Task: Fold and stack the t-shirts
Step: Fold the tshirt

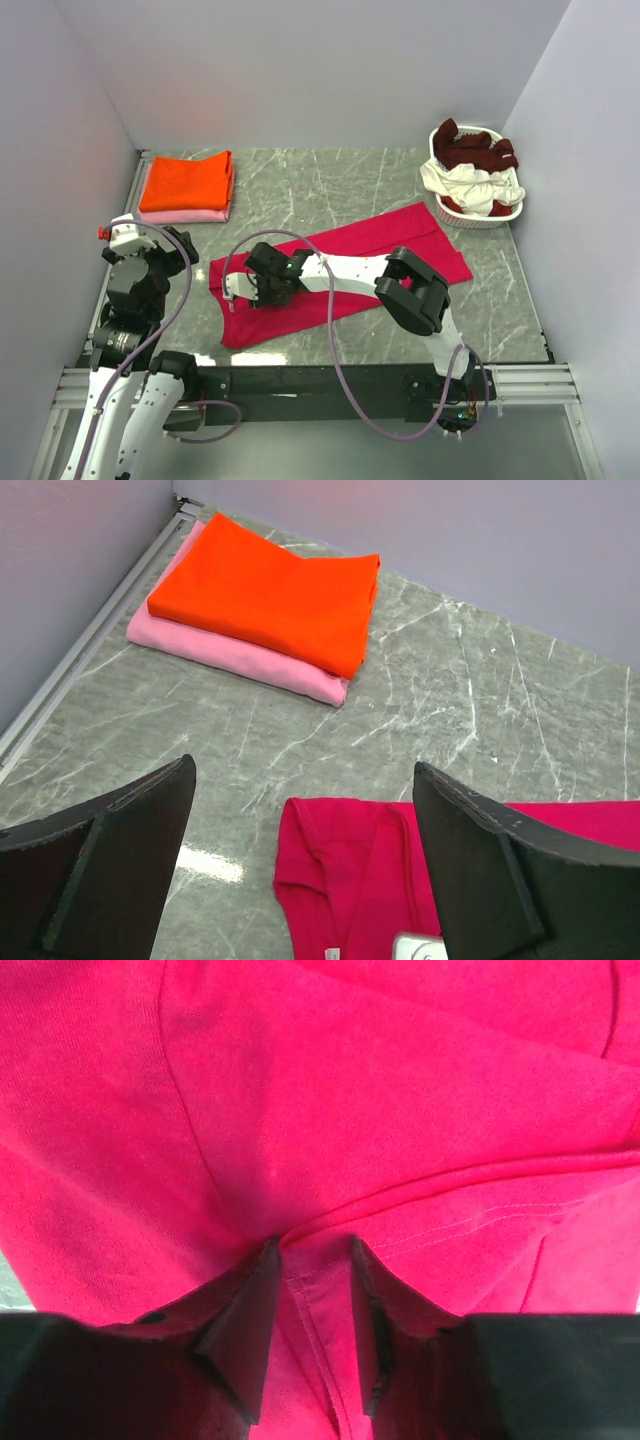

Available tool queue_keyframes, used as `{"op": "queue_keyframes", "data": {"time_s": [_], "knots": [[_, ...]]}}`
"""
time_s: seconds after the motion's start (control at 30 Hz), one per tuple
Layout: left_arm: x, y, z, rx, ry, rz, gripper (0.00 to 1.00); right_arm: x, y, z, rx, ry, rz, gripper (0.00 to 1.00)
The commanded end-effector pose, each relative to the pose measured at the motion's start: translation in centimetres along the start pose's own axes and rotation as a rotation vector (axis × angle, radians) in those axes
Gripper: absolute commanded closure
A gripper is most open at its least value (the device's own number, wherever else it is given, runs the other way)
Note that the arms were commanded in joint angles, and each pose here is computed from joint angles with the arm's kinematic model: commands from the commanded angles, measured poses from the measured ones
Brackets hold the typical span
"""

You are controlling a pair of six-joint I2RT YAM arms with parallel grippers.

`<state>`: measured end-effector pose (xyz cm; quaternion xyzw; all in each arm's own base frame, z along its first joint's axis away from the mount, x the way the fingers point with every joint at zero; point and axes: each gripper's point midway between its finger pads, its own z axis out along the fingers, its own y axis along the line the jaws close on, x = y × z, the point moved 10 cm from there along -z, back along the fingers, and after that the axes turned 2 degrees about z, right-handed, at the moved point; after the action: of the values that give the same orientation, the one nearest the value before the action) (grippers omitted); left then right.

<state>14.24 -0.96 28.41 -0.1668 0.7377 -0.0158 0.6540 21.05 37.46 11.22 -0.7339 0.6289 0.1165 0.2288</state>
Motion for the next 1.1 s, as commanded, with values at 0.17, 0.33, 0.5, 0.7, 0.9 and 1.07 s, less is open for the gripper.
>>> {"op": "queue_keyframes", "data": {"time_s": [0.17,0.33,0.5,0.7,0.9,1.07], "knots": [[-0.7,-0.2,-0.1,0.022,-0.050,-0.005,0.05,-0.8,-0.7,-1.3,0.061,-0.021,0.004,0.90],[-0.7,-0.2,-0.1,0.024,-0.049,-0.005,0.05,-0.8,-2.7,-3.6,0.130,-0.063,0.051,1.00],[-0.7,-0.2,0.0,0.021,-0.049,-0.005,0.06,0.5,-6.1,-5.9,0.242,-0.094,0.167,1.00],[-0.7,-0.2,0.0,0.023,-0.047,-0.004,0.05,4.5,-10.4,-7.4,0.403,-0.041,0.394,0.74],[-0.6,-0.3,0.0,0.024,-0.043,-0.003,0.06,6.8,-12.2,-9.7,0.429,-0.104,0.508,0.49],[-0.6,-0.3,0.1,0.029,-0.039,0.000,0.06,7.2,-8.9,-11.9,-0.029,-0.216,0.182,0.47]]}}
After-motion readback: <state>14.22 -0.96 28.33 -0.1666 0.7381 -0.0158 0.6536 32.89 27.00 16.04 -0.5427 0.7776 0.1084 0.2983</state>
